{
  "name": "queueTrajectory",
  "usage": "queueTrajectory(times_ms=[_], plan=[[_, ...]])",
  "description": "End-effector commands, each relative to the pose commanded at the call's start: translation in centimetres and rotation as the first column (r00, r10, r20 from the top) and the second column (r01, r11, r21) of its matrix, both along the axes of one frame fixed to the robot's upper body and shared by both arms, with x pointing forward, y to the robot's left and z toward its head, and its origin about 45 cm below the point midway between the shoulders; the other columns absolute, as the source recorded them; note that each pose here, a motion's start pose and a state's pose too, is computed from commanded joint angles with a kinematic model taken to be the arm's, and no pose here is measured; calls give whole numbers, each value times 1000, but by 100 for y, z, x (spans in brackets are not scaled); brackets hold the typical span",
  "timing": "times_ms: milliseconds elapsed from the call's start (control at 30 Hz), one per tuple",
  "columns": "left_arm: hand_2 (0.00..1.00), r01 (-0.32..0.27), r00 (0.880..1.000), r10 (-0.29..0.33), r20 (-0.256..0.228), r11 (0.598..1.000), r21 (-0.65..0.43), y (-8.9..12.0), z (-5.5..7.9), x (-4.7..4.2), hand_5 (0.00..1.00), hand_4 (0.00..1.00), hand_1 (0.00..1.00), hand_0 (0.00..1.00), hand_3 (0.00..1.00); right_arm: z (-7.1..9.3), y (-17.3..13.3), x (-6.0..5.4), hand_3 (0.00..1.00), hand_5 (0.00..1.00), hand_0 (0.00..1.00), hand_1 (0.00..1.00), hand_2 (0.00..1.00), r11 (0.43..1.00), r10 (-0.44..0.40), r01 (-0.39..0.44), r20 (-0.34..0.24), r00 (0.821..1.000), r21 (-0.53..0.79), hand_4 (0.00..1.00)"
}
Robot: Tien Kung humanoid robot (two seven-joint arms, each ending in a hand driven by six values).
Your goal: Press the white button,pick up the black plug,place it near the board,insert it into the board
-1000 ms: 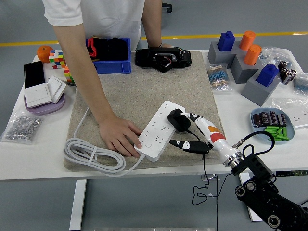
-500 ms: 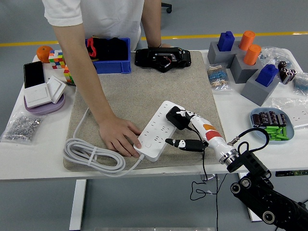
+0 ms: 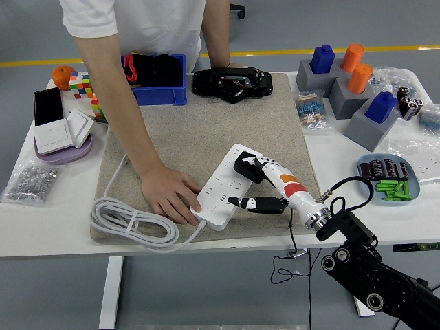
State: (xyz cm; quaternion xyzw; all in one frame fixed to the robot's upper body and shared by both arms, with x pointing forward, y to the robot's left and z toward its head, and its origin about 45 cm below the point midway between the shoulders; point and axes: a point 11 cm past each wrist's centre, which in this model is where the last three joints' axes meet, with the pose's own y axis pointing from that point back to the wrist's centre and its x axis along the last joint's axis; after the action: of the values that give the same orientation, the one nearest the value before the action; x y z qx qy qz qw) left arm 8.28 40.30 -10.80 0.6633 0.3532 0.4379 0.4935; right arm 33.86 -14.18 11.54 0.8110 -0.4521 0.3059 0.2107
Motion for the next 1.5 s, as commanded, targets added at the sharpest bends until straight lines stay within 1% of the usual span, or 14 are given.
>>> queueTrajectory(times_ms=[100, 300, 467, 567, 800, 967, 1067, 1100, 1133, 1200, 1267, 1400, 1467, 1500], plan=[[613, -1, 1000, 1, -3, 1000, 0, -3, -3, -12, 182, 563, 637, 691, 637, -47, 19, 6, 799, 591, 947, 907, 842, 1000, 11, -11, -14, 1000, -20, 998], [613, -2, 1000, 2, -1, 1000, 0, 2, -1, -9, 183, 563, 637, 691, 638, -101, 73, -36, 797, 589, 947, 906, 838, 999, 36, -37, -26, 999, -35, 998], [613, -3, 1000, 3, -1, 1000, -1, -4, -2, -6, 183, 563, 637, 691, 638, -95, 84, -41, 797, 589, 947, 906, 838, 999, 37, -38, -25, 999, -34, 998], [614, -3, 1000, 3, 0, 1000, -1, -6, -2, -2, 182, 563, 637, 692, 637, -20, 59, -6, 797, 583, 947, 905, 838, 1000, 24, -24, -8, 1000, -17, 998], [613, -2, 1000, 2, 0, 1000, -1, -4, -1, -1, 183, 563, 637, 691, 637, 287, -33, 109, 796, 579, 947, 904, 837, 999, -16, 13, 64, 998, 47, 998], [613, -5, 1000, 5, 2, 1000, -2, -6, -2, -2, 184, 563, 637, 691, 637, 458, -139, 142, 794, 576, 947, 902, 835, 996, -50, 42, 103, 993, 83, 998], [613, -6, 1000, 6, 1, 1000, 1, 3, -1, -7, 184, 563, 637, 691, 637, 564, -257, 150, 794, 576, 947, 902, 835, 991, -87, 73, 128, 988, 113, 998], [613, -6, 1000, 6, 1, 1000, 1, 4, -1, -9, 184, 563, 637, 690, 637, 584, -284, 153, 793, 576, 943, 878, 827, 990, -96, 80, 132, 987, 119, 998], [613, -6, 1000, 6, 1, 1000, 2, 5, -1, -11, 184, 563, 637, 690, 637, 611, -332, 150, 793, 576, 943, 878, 827, 988, -110, 92, 139, 984, 127, 998], [613, -7, 1000, 7, 1, 1000, 2, 6, -1, -15, 184, 563, 637, 690, 637, 681, -478, 149, 793, 576, 943, 878, 827, 980, -153, 130, 155, 976, 148, 998], [613, -7, 1000, 7, 1, 1000, 3, 6, -2, -15, 184, 563, 637, 690, 637, 712, -577, 143, 793, 576, 943, 878, 827, 975, -182, 156, 161, 970, 161, 998], [613, -7, 1000, 7, 9, 1000, 3, 10, 5, 15, 183, 562, 637, 690, 637, 759, -944, 100, 791, 575, 940, 873, 819, 954, -274, 245, 172, 946, 172, 998], [613, -7, 1000, 7, 12, 1000, 4, 12, 7, 28, 183, 562, 637, 690, 637, 759, -1100, 79, 791, 575, 940, 873, 819, 944, -311, 283, 173, 935, 170, 998], [613, -7, 1000, 7, 15, 1000, 4, 14, 10, 40, 184, 563, 637, 690, 637, 735, -1229, 48, 791, 576, 938, 869, 816, 935, -340, 315, 170, 925, 161, 998]])
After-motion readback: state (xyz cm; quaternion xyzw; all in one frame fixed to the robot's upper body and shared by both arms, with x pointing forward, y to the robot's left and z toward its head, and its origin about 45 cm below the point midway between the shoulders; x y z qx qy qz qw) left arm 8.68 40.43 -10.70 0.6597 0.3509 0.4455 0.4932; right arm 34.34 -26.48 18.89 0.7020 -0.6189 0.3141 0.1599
